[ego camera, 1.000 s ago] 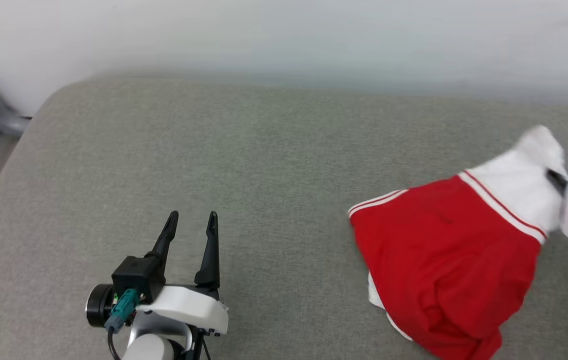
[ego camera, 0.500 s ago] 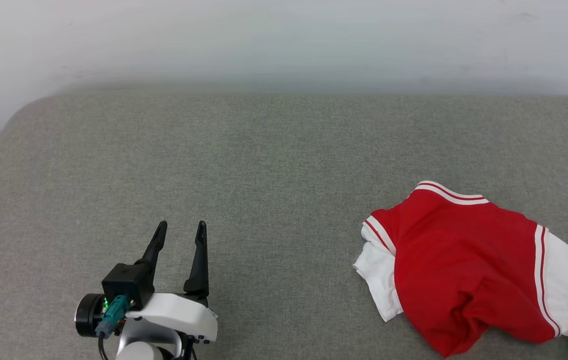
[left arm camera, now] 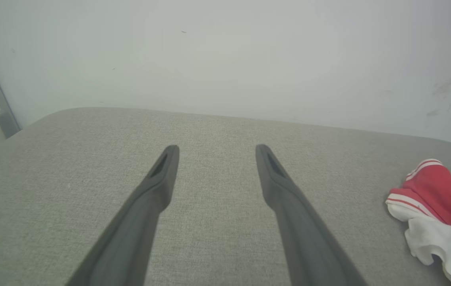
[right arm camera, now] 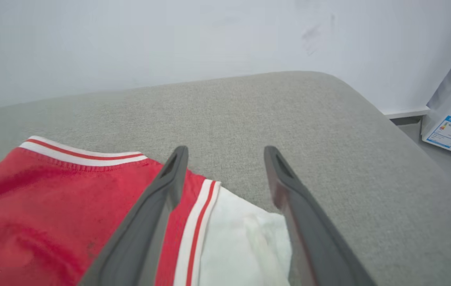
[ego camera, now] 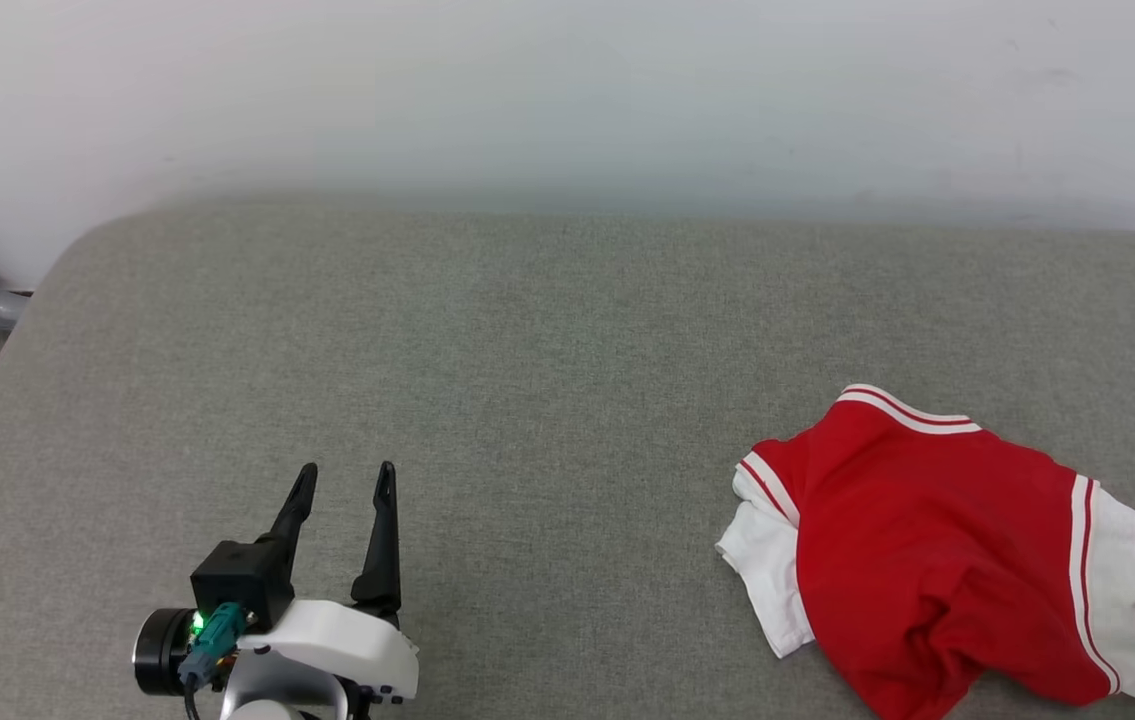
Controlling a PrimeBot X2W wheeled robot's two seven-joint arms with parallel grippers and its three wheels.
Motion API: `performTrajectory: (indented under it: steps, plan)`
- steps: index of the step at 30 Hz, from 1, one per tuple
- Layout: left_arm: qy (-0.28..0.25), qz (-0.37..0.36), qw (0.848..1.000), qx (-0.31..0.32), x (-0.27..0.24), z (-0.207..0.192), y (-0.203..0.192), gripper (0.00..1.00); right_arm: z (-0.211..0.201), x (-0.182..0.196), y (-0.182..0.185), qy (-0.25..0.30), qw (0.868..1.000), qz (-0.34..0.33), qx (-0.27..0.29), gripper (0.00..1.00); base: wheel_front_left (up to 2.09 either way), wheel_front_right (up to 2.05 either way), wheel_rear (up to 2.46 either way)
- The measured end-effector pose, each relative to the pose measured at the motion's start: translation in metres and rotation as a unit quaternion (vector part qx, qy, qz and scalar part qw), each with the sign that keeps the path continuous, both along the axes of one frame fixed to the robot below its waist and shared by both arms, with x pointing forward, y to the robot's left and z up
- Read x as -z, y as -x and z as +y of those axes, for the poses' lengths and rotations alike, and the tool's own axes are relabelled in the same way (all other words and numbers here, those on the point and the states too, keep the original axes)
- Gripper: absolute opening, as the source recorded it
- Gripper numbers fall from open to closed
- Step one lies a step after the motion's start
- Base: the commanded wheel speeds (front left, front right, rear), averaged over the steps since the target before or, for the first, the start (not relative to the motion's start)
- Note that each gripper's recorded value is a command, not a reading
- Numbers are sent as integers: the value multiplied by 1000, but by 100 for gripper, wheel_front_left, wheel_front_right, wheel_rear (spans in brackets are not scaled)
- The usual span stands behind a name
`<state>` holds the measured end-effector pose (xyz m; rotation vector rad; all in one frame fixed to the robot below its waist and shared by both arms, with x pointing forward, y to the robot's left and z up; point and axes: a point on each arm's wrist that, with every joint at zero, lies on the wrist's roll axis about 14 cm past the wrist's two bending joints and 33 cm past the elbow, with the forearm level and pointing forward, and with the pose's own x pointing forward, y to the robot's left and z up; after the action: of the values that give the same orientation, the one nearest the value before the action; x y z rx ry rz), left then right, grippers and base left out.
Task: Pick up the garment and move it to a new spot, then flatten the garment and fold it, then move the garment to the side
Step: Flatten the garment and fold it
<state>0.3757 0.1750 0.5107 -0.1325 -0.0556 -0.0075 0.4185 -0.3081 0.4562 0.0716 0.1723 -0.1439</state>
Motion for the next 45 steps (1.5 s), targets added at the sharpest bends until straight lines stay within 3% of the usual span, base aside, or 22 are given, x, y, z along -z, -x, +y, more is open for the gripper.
performTrajectory:
  steps: [7, 13, 23, 28, 33, 45]
  plan:
    - [-3, 5, 1000, -4, -3, 4, 6, 100, 49, -43, 8, 30, 994, -93, -46, 100, 0, 0, 0]
    - [-20, 27, 999, 25, -4, -7, -1, 100, 88, -67, 35, 33, 990, -119, -68, 100, 0, 0, 0]
    - [-47, 78, 980, 177, -1, -97, -31, 100, 110, -94, 64, 38, 988, -124, -81, 100, 0, 0, 0]
    - [-69, 137, 951, 270, 18, -149, -33, 100, 106, -93, 69, 34, 990, -115, -73, 100, 0, 0, 0]
    - [-110, 199, 910, 347, 45, -189, -28, 100, 97, -87, 71, 24, 993, -104, -58, 100, 0, 0, 0]
    - [-225, 301, 817, 438, 101, -226, -25, 100, 81, -63, 68, 8, 997, -74, -28, 100, 0, 0, 0]
